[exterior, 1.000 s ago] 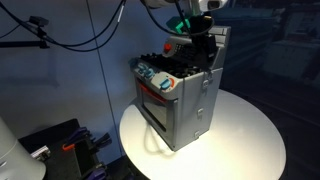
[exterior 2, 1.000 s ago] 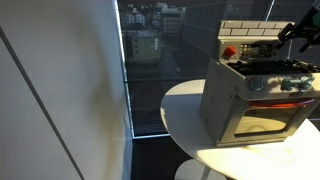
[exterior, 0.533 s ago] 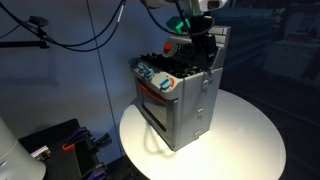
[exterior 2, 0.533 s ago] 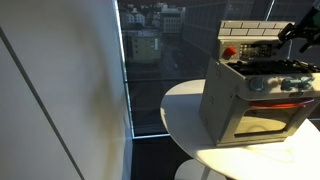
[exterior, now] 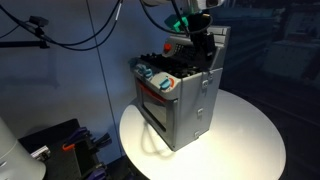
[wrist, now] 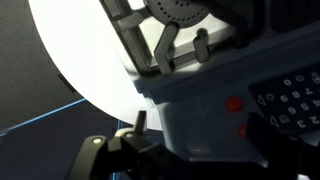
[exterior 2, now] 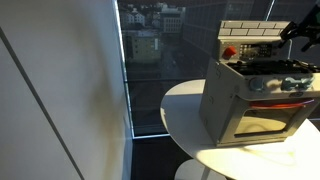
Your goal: Press the top switch on the stove
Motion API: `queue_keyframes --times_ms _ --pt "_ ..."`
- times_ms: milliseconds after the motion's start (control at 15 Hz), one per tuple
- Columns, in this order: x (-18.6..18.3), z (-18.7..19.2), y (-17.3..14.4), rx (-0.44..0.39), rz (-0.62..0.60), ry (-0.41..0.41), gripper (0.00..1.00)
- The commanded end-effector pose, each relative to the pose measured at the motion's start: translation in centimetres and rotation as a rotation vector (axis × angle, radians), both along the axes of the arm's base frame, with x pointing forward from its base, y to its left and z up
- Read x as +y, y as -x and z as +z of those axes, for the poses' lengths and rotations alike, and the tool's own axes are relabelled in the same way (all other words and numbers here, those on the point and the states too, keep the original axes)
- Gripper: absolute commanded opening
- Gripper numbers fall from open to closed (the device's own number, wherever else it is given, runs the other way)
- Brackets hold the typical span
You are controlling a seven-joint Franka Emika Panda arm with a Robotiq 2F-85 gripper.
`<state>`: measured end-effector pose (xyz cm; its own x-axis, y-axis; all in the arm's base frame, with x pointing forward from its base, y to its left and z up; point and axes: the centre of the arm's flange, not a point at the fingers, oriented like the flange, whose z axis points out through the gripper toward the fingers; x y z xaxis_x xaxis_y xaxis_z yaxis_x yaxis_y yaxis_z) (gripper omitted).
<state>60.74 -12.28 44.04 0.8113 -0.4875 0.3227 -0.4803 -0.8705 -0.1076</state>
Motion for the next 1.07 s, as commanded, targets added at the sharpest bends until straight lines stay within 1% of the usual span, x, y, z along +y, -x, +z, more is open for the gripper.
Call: queue_keyframes --times_ms 0,533,867,1000 --pt "-0.2 0.9 1.8 0.002 0.011 -0.028 1.00" --pt "0.1 2.1 4.6 0.072 0.032 -0.065 1.00" --pt "0.3 3.5 6.8 0.145 0.044 -0.074 1.00" --pt "0.5 4.1 7.8 0.190 0.055 -0.093 1.00"
